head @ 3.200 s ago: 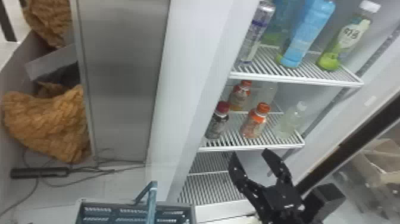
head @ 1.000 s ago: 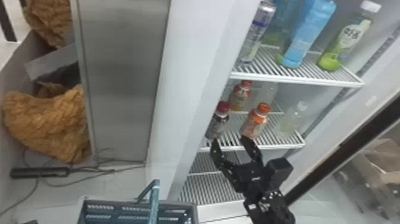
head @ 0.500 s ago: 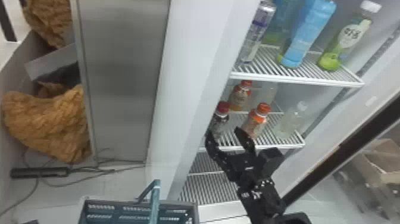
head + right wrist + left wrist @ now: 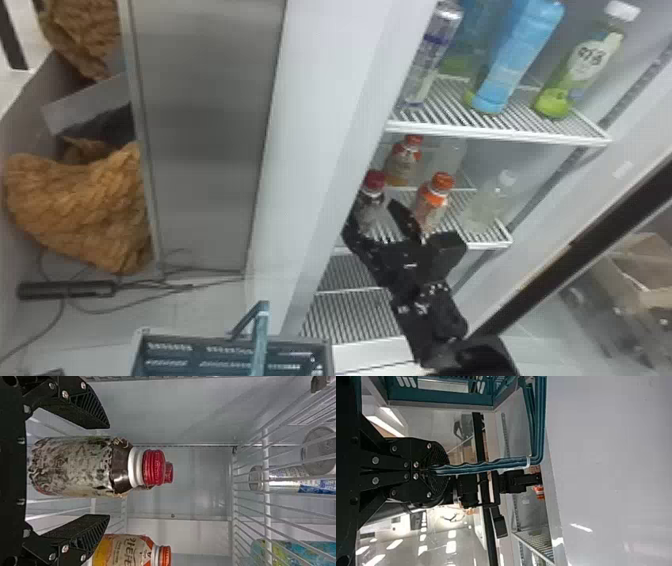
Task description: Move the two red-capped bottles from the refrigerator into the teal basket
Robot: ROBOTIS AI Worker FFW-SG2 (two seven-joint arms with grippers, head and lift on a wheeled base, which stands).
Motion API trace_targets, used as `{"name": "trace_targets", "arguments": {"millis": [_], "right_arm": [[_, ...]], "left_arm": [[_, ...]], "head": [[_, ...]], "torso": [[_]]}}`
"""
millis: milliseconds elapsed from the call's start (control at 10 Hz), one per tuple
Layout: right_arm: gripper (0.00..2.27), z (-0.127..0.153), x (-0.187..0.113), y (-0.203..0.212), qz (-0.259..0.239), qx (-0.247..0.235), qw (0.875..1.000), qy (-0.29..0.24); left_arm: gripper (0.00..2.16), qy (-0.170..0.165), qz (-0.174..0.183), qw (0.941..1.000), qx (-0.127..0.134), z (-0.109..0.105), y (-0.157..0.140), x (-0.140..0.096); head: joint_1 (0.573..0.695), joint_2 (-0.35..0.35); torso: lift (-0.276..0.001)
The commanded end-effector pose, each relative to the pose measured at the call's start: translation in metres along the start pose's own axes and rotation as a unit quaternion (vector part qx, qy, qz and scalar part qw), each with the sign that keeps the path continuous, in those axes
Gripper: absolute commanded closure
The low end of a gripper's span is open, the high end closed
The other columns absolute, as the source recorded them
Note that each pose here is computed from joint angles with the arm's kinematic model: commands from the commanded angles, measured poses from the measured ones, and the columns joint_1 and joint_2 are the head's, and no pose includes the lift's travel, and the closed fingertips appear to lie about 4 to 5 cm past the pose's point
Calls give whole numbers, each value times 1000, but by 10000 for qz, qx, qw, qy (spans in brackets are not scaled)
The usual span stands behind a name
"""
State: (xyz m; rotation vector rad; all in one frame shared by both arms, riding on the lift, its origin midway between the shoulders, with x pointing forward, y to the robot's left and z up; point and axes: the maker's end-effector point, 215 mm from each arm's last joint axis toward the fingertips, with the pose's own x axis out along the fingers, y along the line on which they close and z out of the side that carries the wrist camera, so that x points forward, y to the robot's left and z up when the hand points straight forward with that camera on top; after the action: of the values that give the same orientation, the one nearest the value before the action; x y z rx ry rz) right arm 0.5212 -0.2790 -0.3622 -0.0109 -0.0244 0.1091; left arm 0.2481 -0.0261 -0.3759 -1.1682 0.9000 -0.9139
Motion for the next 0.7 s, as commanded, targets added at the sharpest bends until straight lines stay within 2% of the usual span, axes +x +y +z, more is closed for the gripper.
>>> {"name": "trace_targets", "arguments": {"millis": [0,100,200,300,400,600], "right_arm": [[229,-2,7,1,11,-11,10000,9],[234,-1,10,0,-5,-11,10000,-2],[346,-2,11,-1,-17,-10,10000,10],[673,-4,10,-2,-35,42,10000,28],[772,-3,8,-2,-42,53,10000,15],[772,20,3,4,-48,-32,9998,-179]], "left_arm": [[1161,-2,0,10000,-12,0,0,0],[1161,-2,0,10000,-12,0,0,0],[1161,-2,0,10000,-12,0,0,0],[1161,-20,2,10000,-18,0,1,-1],[1161,-43,2,10000,-12,2,1,-1],[1161,-44,-15,10000,-16,2,0,-1]], "head": [[695,-350],[695,-350],[695,-350],[695,-350],[695,-350],[695,-350]], "torso": [[-224],[-224],[-224],[-224],[-224],[-224]]}}
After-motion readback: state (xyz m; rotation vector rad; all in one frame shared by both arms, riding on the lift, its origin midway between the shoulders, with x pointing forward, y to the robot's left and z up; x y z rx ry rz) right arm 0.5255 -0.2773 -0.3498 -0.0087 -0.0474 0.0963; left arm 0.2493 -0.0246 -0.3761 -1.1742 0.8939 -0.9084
